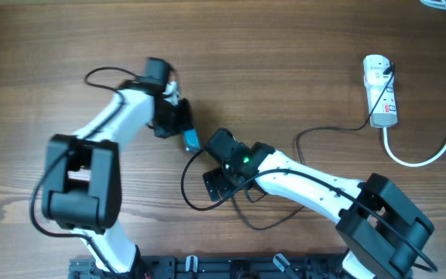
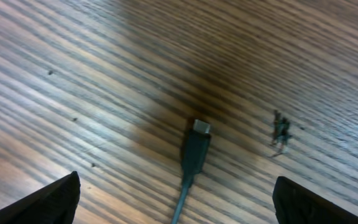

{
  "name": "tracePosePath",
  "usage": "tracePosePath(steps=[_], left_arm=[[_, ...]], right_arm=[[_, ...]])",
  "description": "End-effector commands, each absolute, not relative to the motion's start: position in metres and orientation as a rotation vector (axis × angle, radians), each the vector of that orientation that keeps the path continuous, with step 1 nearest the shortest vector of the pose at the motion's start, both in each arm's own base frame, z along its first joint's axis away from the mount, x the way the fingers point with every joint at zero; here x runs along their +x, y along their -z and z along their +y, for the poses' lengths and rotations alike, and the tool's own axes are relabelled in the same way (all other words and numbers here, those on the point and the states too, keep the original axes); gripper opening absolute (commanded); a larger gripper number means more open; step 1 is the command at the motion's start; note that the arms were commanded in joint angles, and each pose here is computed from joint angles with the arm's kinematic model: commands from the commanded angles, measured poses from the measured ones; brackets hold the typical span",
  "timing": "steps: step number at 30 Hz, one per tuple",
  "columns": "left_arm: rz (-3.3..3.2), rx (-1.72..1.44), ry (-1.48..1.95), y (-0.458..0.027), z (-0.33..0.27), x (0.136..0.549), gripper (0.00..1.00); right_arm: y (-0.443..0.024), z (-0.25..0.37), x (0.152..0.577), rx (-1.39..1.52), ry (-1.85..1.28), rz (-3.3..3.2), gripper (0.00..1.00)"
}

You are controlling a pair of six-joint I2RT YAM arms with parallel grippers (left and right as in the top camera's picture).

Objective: Plug charger to phone and switch on socket
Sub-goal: 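Lower the right gripper and grasp the black USB-C cable plug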

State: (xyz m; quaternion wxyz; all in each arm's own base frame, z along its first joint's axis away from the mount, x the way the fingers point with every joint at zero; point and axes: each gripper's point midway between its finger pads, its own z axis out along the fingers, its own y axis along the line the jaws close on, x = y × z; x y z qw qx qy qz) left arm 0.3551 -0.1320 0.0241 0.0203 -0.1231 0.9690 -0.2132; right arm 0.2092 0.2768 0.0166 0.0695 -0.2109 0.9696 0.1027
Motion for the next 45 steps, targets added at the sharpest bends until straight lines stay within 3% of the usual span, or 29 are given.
tracePosePath(steps=[1,4,6,23,28,37,40,42,45], left_arm=[[2.834,-0.303,1.213,-0.061,-0.132,0.368,0.04],[2.821,-0.269,1.196,-0.057,-0.113,0.365,0.04],[2.816,-0.28,1.193,-0.056,-0.109,0.366,0.04],[2.805,-0.273,1.202,-0.057,-0.11,0.367,0.04],[2.802,-0.271,1.212,-0.058,-0.111,0.367,0.04],[2.642,-0.174,1.435,-0.084,-0.129,0.378,0.04],[2.545,-0.123,1.518,-0.098,-0.131,0.386,0.04],[2.542,-0.134,1.515,-0.098,-0.127,0.387,0.04],[2.546,-0.119,1.514,-0.097,-0.127,0.385,0.04]], right_arm=[[-0.027,0.288,0.211,-0.593,-0.385,2.909,0.81],[-0.025,0.283,0.216,-0.482,-0.34,2.918,0.42],[-0.021,0.272,0.222,-0.421,-0.256,2.902,0.3],[0.018,0.264,0.203,-0.402,-0.233,3.005,0.23],[0.029,0.257,0.198,-0.402,-0.186,3.044,0.04],[0.017,0.255,0.194,-0.454,-0.163,3.071,0.04],[0.001,0.27,0.194,-0.508,-0.37,3.067,0.04],[0.001,0.261,0.194,-0.514,-0.347,3.082,0.04],[0.004,0.258,0.187,-0.527,-0.325,3.103,0.18]])
